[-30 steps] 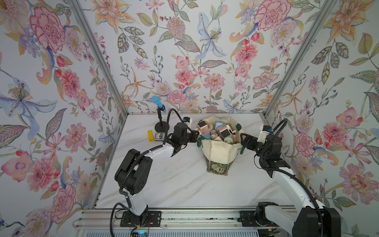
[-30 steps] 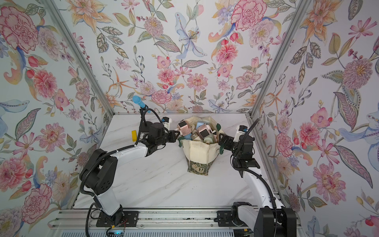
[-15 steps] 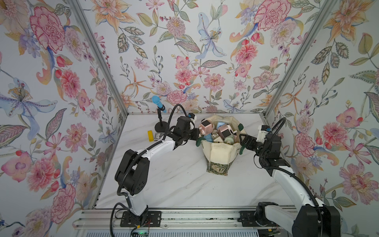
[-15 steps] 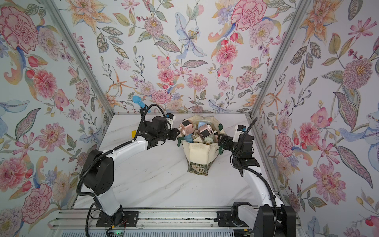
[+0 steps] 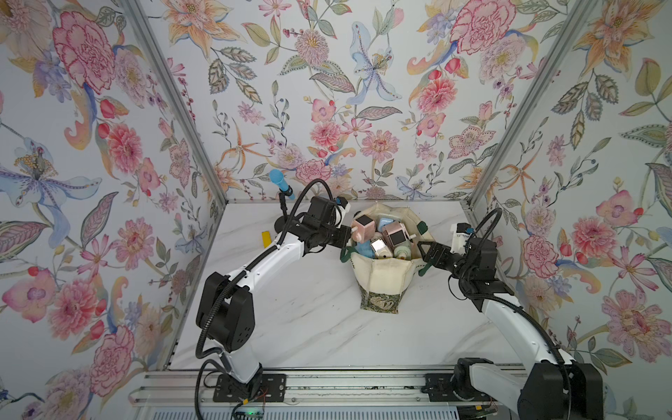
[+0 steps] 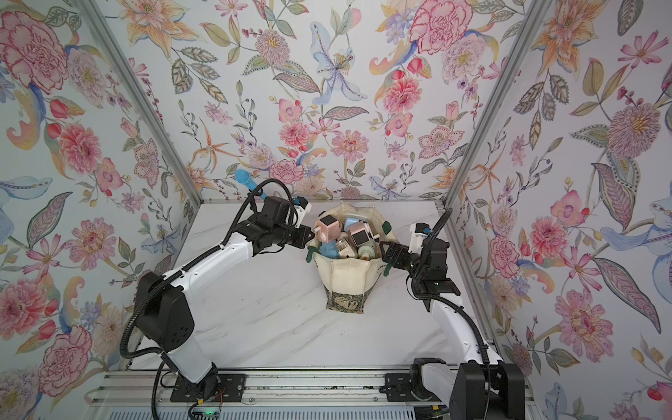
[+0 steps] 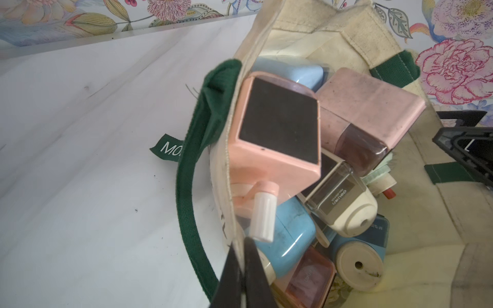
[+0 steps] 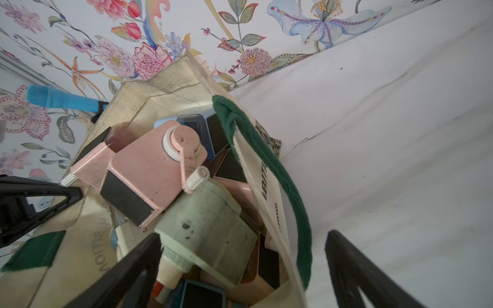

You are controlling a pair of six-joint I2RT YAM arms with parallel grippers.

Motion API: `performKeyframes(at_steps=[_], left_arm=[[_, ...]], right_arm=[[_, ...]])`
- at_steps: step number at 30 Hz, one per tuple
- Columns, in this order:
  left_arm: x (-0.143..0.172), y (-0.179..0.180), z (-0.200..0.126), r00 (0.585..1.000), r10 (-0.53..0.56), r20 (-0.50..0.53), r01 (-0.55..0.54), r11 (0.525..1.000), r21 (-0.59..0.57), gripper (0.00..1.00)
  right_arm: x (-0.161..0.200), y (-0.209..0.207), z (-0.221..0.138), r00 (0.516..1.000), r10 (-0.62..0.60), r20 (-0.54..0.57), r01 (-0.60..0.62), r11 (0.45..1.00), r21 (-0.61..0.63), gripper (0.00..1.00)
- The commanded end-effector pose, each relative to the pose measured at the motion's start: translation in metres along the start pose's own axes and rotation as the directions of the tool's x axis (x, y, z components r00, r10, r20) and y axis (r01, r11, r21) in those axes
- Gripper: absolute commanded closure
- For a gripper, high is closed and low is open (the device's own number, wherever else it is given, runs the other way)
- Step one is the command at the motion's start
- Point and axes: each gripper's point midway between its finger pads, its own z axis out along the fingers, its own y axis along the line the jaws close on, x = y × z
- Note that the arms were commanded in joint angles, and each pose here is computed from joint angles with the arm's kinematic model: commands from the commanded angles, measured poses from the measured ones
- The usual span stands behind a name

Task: Take out the pencil sharpeners from the tote bags
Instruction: Move the canvas bag to the center of the board.

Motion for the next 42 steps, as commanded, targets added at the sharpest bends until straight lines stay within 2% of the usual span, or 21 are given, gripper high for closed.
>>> performKeyframes(at_steps=[1, 4, 6, 12, 18, 23, 30, 36, 42], left_arm=[[-0.121, -0.023, -0.103, 0.92, 0.08, 0.382, -0.113, 0.992, 0.064, 1.0], [-0.142, -0.042, -0.113, 0.908, 0.089, 0.41, -0.144, 0.984, 0.105, 1.0], [-0.137, -0.041, -0.098, 0.925, 0.126, 0.359, -0.162, 0.984, 0.072, 1.0], [-0.1, 0.003, -0.058, 0.96, 0.088, 0.264, -0.092, 0.996, 0.001, 1.0], [-0.108, 0.028, -0.065, 0.957, 0.016, 0.291, -0.035, 0.998, 0.059, 1.0], [-0.109, 0.044, -0.056, 0.961, -0.02, 0.276, -0.003, 0.996, 0.084, 1.0], [-0.1, 0.08, -0.041, 0.966, -0.076, 0.247, 0.059, 0.996, 0.073, 1.0], [-0.096, 0.09, -0.034, 0.969, -0.094, 0.229, 0.08, 0.994, 0.068, 1.0], [-0.093, 0.096, -0.03, 0.971, -0.1, 0.218, 0.09, 0.994, 0.059, 1.0]], right_arm=[[-0.005, 0.02, -0.001, 1.0, 0.021, -0.007, -0.022, 0.995, -0.1, 0.06], [0.003, 0.02, 0.006, 0.998, 0.049, -0.049, -0.055, 0.991, -0.121, 0.08], [0.006, 0.021, 0.008, 0.996, 0.056, -0.074, -0.066, 0.989, -0.131, 0.1], [0.009, 0.025, 0.013, 0.995, 0.059, -0.078, -0.07, 0.987, -0.142, 0.11], [0.019, 0.026, 0.024, 0.993, 0.046, -0.107, -0.06, 0.989, -0.135, 0.12], [0.032, 0.021, 0.034, 0.989, 0.047, -0.142, -0.06, 0.994, -0.092, 0.13], [0.071, 0.03, 0.05, 0.97, 0.042, -0.241, -0.066, 0.993, -0.093, 0.25], [0.104, 0.024, 0.058, 0.95, 0.068, -0.306, -0.096, 0.992, -0.077, 0.37], [0.118, 0.029, 0.072, 0.93, 0.067, -0.363, -0.103, 0.991, -0.08, 0.49]])
